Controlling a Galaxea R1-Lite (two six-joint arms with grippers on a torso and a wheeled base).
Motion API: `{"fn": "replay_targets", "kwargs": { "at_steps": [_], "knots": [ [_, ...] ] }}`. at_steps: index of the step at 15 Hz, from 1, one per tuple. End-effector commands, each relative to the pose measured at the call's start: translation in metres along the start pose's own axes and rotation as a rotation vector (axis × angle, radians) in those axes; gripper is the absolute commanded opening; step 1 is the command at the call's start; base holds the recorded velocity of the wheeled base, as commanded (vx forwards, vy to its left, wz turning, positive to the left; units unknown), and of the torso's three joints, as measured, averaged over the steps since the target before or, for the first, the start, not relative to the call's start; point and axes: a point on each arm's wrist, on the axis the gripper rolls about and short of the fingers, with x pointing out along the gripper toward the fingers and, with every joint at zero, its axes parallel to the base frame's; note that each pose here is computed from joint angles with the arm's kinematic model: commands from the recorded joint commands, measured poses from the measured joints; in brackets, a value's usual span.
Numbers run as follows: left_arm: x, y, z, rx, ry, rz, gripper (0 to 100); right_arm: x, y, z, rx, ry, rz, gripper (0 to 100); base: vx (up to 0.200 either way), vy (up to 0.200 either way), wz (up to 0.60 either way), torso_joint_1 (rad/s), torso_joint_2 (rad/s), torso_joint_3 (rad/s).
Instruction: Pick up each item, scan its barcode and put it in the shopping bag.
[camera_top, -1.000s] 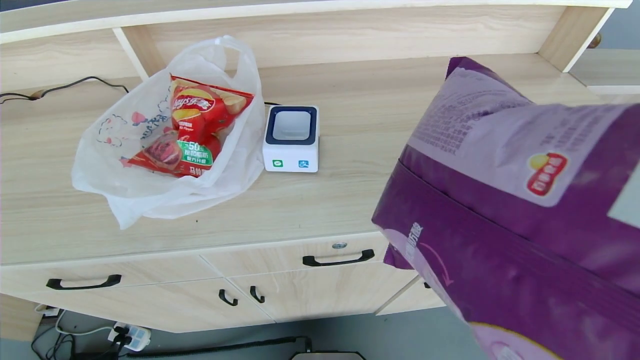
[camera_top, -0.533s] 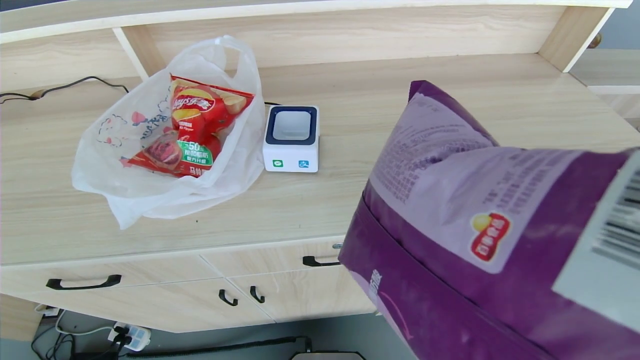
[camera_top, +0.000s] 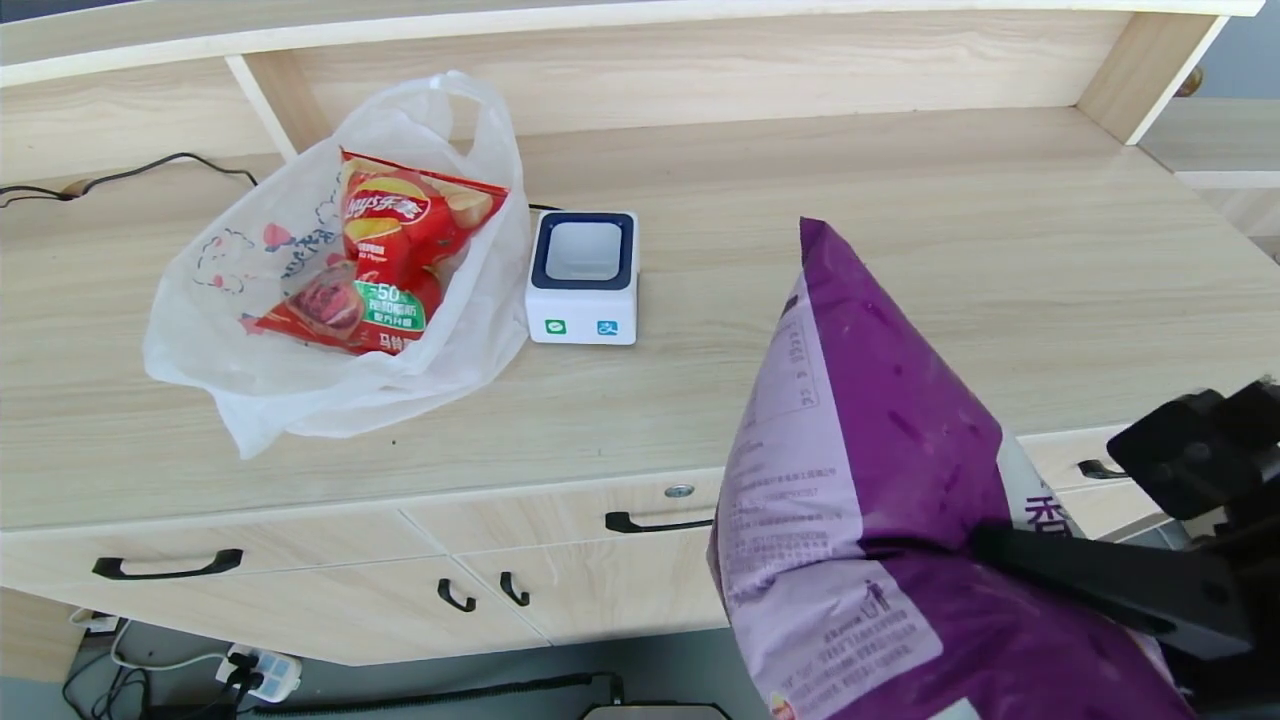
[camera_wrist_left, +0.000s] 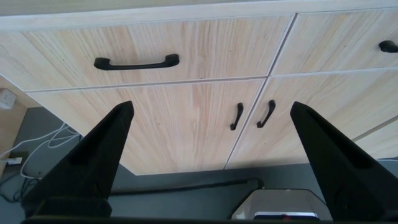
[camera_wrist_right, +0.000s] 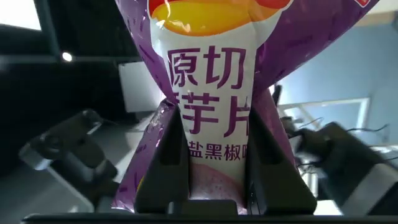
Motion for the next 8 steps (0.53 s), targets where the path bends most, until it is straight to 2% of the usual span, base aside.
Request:
{"fn": "replay_targets", "kwargs": {
  "at_steps": [1, 2, 3, 4, 5, 6, 8],
  "knots": [
    [0.000, 0.000, 0.000, 0.002, 0.001, 0.001, 100, -0.008, 0.001, 0.036, -0.286, -0.105, -0.164, 0, 0.000, 0.000, 0.00, 0.000, 0.00, 0.000],
    [0.000, 0.000, 0.000, 0.003, 0.000, -0.001, 100, -0.014, 0.002, 0.050, -0.451, -0.125, -0.274, 0, 0.000, 0.000, 0.00, 0.000, 0.00, 0.000],
    [0.000, 0.000, 0.000, 0.002, 0.000, -0.001, 100, -0.017, 0.004, 0.059, -0.560, -0.148, -0.356, 0, 0.000, 0.000, 0.00, 0.000, 0.00, 0.000],
    [0.000, 0.000, 0.000, 0.002, 0.000, -0.001, 100, -0.015, 0.018, 0.073, -0.759, -0.195, -0.470, 0, 0.000, 0.000, 0.00, 0.000, 0.00, 0.000],
    [0.000, 0.000, 0.000, 0.002, 0.000, -0.001, 100, -0.014, 0.026, 0.077, -0.805, -0.222, -0.490, 0, 0.000, 0.000, 0.00, 0.000, 0.00, 0.000],
    [0.000, 0.000, 0.000, 0.003, 0.000, -0.003, 100, -0.010, 0.052, 0.089, -0.878, -0.337, -0.544, 0, 0.000, 0.000, 0.00, 0.000, 0.00, 0.000],
    [0.000, 0.000, 0.000, 0.006, 0.000, -0.003, 100, -0.008, 0.072, 0.098, -1.020, -0.431, -0.645, 0, 0.000, 0.000, 0.00, 0.000, 0.00, 0.000]
  ]
}}
